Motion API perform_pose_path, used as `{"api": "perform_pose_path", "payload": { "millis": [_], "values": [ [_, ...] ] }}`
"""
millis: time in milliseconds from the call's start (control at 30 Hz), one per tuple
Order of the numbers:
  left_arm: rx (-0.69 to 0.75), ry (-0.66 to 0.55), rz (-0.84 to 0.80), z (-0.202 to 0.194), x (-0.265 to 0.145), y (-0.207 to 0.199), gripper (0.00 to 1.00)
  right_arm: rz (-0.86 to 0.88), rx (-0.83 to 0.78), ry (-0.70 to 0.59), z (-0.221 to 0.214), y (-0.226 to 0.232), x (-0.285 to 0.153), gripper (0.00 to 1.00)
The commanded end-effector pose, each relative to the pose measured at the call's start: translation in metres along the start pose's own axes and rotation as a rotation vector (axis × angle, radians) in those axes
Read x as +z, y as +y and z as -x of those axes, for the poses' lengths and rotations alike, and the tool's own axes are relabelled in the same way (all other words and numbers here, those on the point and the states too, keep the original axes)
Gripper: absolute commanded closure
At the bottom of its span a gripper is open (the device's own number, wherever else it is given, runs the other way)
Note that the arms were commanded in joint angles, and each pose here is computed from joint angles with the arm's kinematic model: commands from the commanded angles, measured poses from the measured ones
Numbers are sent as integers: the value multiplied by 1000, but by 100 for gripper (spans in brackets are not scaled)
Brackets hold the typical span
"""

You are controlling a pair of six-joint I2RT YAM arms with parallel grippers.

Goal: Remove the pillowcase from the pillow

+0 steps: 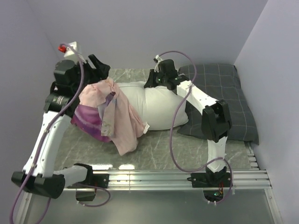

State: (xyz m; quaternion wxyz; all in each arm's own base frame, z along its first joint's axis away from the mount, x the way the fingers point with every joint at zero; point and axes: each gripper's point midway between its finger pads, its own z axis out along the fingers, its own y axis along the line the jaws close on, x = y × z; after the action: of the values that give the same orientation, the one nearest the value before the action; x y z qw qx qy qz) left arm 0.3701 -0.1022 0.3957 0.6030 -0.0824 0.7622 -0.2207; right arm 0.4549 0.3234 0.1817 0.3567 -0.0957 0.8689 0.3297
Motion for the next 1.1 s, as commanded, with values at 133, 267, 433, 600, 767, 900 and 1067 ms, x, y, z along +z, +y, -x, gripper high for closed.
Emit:
{"api": "perform_pose_path", "payload": {
  "millis": [133, 267, 433, 600, 767, 900, 1067],
  "values": [
    [8, -146, -80, 34, -57, -22, 21, -107, 0, 99, -27, -28, 23, 67],
    [-49, 4, -49, -33, -51, -1, 22, -116, -25, 43, -7, -23, 13, 47],
    [-115, 99, -71, -102, -63, 10, 21, -126, -58, -20, 19, -13, -2, 36],
    [-133, 141, -96, -129, -78, 8, 18, -130, -65, -31, 27, -11, -3, 33],
    [-142, 164, -25, -145, -69, 24, 27, -139, -74, -87, 45, -2, -20, 32],
    [-132, 222, 78, -165, -47, 44, 62, -143, -114, -179, 74, 20, -61, 31],
    [-110, 216, 153, -168, -30, 58, 99, -169, -210, -305, 99, 60, -125, 26]
  ]
}}
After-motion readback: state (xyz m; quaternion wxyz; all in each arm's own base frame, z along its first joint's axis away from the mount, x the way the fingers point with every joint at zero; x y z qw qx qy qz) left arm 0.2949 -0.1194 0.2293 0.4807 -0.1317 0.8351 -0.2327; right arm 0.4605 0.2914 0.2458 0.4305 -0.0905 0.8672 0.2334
